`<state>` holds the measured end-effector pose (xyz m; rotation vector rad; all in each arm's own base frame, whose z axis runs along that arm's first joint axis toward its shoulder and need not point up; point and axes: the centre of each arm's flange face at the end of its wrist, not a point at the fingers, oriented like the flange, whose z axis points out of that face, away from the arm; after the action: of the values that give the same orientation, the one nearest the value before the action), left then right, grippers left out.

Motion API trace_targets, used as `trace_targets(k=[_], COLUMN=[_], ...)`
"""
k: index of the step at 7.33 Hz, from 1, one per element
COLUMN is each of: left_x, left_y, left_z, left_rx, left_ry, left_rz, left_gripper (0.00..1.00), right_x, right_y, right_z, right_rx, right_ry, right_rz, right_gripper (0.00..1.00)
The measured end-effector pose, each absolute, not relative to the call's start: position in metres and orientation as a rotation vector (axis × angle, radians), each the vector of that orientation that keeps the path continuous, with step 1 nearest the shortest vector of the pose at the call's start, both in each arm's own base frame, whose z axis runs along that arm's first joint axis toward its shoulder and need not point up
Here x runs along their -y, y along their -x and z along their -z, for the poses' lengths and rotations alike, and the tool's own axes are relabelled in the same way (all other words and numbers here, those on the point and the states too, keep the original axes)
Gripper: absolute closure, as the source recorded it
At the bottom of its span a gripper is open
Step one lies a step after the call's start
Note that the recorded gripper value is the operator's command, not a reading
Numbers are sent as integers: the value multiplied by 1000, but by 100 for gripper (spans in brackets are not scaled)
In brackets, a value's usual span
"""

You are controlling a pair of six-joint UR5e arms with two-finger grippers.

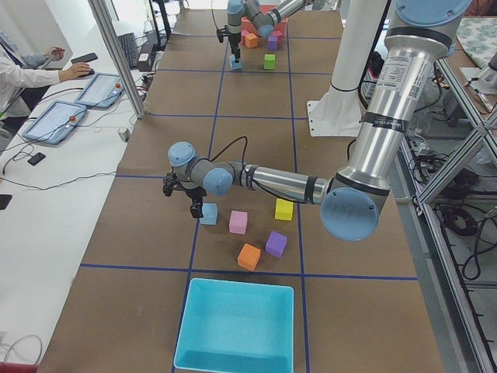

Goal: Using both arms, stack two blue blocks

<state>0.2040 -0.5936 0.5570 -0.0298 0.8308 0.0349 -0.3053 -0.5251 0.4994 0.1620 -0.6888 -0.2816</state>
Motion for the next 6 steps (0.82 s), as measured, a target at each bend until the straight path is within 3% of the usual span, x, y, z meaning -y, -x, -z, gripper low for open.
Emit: trace_targets(k=[2, 6], left_x=[593, 593], left_y=[-203, -201], left_z=[-558, -567], left_rx=[-830, -796], left_ry=[31, 5], left_rz=[-34, -45], left_gripper=[2, 2], right_x=[524, 533], right_y=[311, 322], right_z=[-499, -478], right_rx=[691, 711], right_ry=[-155, -182], right_rz=[279, 288], right_gripper=[48, 52])
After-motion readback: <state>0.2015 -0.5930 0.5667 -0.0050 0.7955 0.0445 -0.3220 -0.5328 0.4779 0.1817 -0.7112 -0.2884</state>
